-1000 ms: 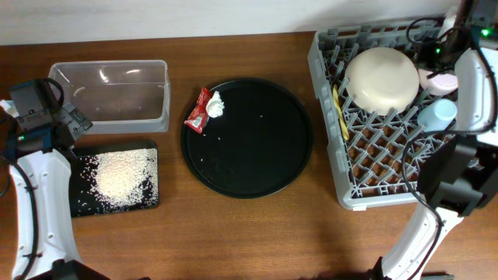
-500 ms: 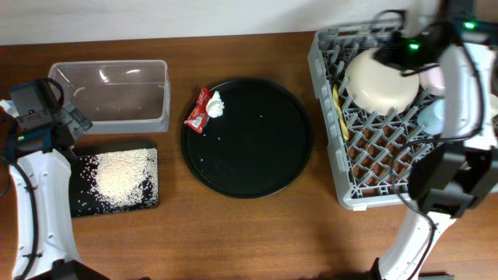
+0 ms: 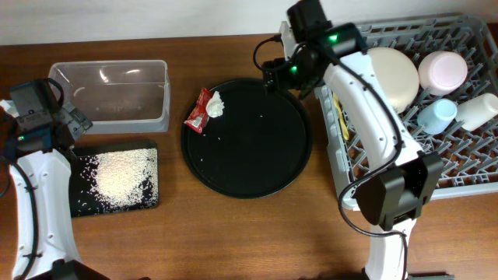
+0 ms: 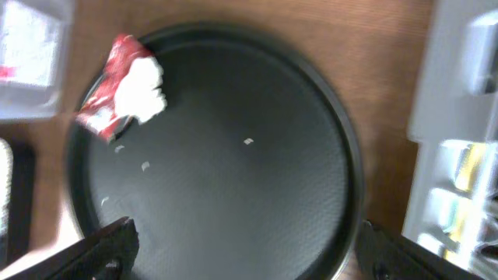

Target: Sort waste into correct bins and load items into the dishwasher rack

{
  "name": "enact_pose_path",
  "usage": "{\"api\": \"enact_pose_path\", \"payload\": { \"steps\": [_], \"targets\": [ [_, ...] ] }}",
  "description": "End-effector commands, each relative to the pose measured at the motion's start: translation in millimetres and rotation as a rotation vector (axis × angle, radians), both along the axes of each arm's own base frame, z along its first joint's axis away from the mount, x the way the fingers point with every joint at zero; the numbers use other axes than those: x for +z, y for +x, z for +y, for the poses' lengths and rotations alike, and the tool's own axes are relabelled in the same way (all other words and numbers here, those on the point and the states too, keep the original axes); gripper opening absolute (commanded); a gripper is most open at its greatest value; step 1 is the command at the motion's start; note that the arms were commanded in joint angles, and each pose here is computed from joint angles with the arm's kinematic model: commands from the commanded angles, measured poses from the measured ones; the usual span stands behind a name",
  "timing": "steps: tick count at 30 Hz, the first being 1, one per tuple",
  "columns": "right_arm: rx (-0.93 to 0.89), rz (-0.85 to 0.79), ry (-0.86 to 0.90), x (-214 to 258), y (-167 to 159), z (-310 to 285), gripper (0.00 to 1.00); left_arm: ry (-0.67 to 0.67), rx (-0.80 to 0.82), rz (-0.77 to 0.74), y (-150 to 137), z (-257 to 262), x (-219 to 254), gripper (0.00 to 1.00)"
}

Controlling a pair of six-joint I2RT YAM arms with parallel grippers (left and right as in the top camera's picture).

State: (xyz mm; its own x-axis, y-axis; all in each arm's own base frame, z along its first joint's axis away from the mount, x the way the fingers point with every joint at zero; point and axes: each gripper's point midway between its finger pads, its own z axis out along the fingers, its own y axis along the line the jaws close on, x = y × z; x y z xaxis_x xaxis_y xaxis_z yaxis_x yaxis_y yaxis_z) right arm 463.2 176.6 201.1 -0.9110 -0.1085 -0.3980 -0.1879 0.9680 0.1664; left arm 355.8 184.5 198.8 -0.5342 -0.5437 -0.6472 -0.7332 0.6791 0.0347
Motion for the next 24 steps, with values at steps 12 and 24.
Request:
{"api": "enact_pose_path", "payload": {
  "steps": [12,24],
  "targets": [
    [-0.447,0.017,0.088,18.1,20.7,-109.8,0.98,-0.27,-0.836,-0.226,65.9,-173.8,35.8,0.99],
    [-0.454,0.018,0.096,18.4,21.5,-113.7,0.98,-0.1,-1.112,-0.16,113.4,-313.0,-11.7,0.93]
  ]
}}
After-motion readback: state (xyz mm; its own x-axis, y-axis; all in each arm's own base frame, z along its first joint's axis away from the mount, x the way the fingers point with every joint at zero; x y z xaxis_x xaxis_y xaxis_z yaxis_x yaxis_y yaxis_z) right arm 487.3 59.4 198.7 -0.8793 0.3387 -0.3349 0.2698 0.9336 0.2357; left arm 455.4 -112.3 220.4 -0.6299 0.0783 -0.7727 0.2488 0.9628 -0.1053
